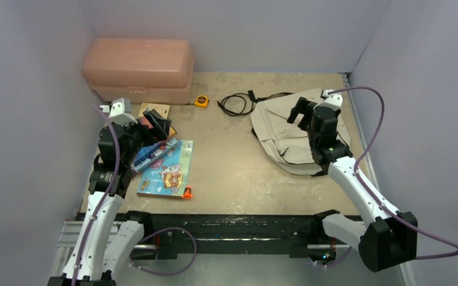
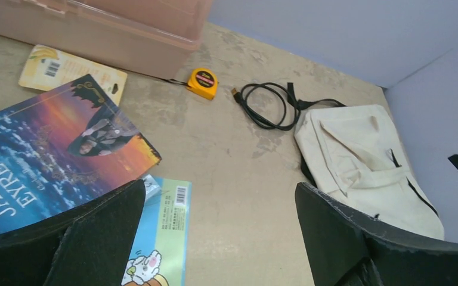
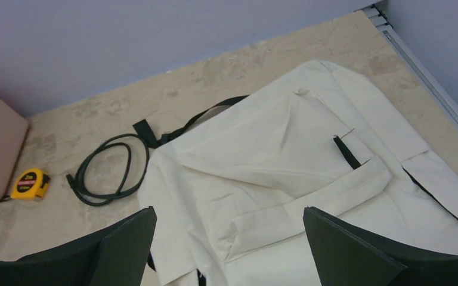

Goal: Pack the student bag
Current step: Unzip the student bag at the center of the board.

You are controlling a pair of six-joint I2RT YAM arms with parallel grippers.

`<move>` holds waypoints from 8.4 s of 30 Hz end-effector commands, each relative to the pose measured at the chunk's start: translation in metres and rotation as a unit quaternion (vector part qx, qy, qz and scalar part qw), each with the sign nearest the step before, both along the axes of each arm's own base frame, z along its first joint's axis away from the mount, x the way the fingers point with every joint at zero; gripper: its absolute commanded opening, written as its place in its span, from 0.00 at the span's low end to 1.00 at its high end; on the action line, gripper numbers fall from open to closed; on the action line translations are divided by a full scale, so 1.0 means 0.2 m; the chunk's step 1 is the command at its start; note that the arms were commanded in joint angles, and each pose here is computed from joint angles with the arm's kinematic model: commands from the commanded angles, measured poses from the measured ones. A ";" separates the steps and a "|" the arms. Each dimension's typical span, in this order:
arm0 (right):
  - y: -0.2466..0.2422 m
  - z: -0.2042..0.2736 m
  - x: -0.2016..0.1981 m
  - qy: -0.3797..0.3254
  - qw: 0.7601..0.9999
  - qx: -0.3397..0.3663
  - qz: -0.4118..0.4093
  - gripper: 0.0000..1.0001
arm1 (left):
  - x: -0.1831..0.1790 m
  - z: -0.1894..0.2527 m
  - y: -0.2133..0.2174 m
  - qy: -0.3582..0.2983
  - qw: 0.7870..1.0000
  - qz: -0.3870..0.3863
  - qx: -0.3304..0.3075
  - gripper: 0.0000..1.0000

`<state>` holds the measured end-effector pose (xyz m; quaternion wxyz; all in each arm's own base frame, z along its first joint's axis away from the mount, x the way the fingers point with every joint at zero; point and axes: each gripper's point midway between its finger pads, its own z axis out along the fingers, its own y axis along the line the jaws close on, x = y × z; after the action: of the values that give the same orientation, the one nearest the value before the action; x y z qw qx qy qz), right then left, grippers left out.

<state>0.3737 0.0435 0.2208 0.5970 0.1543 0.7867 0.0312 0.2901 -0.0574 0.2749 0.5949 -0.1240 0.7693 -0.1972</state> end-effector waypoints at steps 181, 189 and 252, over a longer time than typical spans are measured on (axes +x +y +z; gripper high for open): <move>1.13 -0.38 -0.50 0.194 0.942 0.194 0.192 0.00 | -0.09 -1.02 -1.35 0.538 0.758 -0.271 -0.248 0.56; 1.17 -0.30 -0.52 0.185 0.936 0.204 0.221 0.00 | -0.08 -1.09 -1.35 0.546 0.759 -0.270 -0.230 0.24; 0.79 -0.04 -0.80 0.015 0.939 0.126 0.319 0.00 | -0.34 -0.35 -1.11 0.174 0.915 -0.364 -0.007 0.87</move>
<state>0.2095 0.1895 0.1827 0.4883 -0.0171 0.8277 0.2760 0.2282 -0.2639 0.1943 0.2623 0.0777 0.8797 -0.3889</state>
